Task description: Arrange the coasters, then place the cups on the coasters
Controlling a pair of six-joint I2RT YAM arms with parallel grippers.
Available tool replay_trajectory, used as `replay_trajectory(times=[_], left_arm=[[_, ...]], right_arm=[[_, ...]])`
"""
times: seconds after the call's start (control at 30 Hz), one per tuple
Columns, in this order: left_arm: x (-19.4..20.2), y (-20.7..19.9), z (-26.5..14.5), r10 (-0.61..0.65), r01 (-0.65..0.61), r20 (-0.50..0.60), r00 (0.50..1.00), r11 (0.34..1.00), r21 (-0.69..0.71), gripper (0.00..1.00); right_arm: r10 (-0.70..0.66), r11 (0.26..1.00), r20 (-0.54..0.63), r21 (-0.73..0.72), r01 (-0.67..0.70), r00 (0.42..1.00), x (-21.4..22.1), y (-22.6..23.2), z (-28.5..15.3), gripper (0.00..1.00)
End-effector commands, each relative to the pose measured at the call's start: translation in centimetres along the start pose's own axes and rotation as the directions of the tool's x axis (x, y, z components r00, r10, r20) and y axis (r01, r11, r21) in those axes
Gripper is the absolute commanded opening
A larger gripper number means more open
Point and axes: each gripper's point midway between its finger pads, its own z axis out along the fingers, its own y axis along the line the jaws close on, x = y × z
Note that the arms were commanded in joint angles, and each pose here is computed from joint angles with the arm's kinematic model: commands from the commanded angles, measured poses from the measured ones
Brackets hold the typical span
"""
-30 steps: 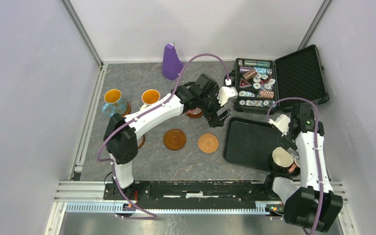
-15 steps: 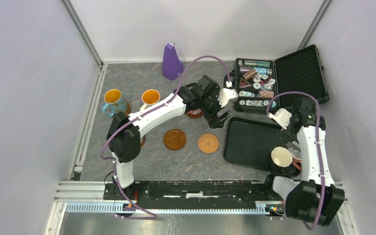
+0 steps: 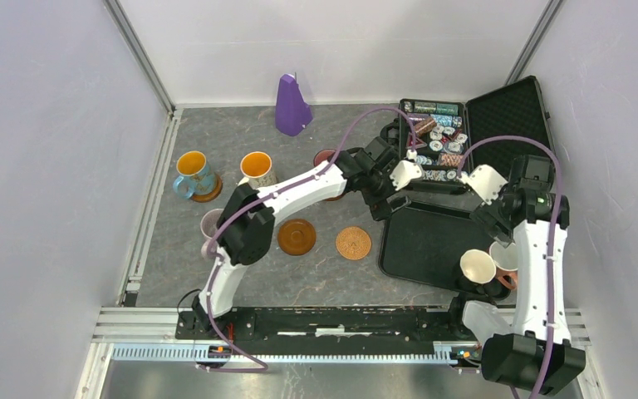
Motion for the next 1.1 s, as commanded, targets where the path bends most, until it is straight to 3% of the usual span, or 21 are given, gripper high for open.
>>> replay_trajectory(times=[0.0, 0.1, 0.17, 0.23, 0.33, 0.63, 1.07], left_arm=[[-3.6, 1.9, 0.3, 0.050, -0.045, 0.072, 0.996, 0.996, -0.075, 0.98], [-4.5, 2.0, 1.0, 0.070, -0.061, 0.096, 0.993, 0.993, -0.100, 0.98], [-4.7, 2.0, 1.5, 0.079, -0.069, 0.098, 0.992, 0.992, -0.106, 0.98], [-4.7, 1.9, 2.2, 0.089, -0.077, 0.099, 0.991, 0.990, -0.116, 0.98], [-4.8, 2.2, 2.8, 0.098, -0.083, 0.110, 0.989, 0.988, -0.132, 0.98], [-4.3, 3.0, 5.1, 0.103, -0.084, 0.112, 0.988, 0.984, -0.155, 0.93], [-2.3, 5.1, 8.2, 0.061, -0.050, 0.041, 0.997, 0.970, -0.239, 0.89]], right_arm=[[0.127, 0.984, 0.094, 0.115, -0.137, 0.987, -1.7, -2.8, -1.3, 0.98], [0.252, 0.957, 0.070, 0.134, -0.259, 0.965, -1.9, -4.6, 0.2, 0.98], [0.350, 0.933, 0.094, 0.055, -0.356, 0.932, -2.6, -5.2, 1.6, 0.99], [0.427, 0.904, 0.081, -0.051, -0.424, 0.901, -2.9, -5.2, 3.4, 0.94], [0.477, 0.872, 0.052, -0.150, -0.465, 0.877, -3.0, -5.0, 5.5, 0.92], [0.452, 0.859, -0.110, -0.213, -0.465, 0.885, -0.5, -2.5, 12.0, 0.82], [0.410, 0.884, -0.084, -0.210, -0.418, 0.908, -0.7, -2.4, 18.0, 0.81]])
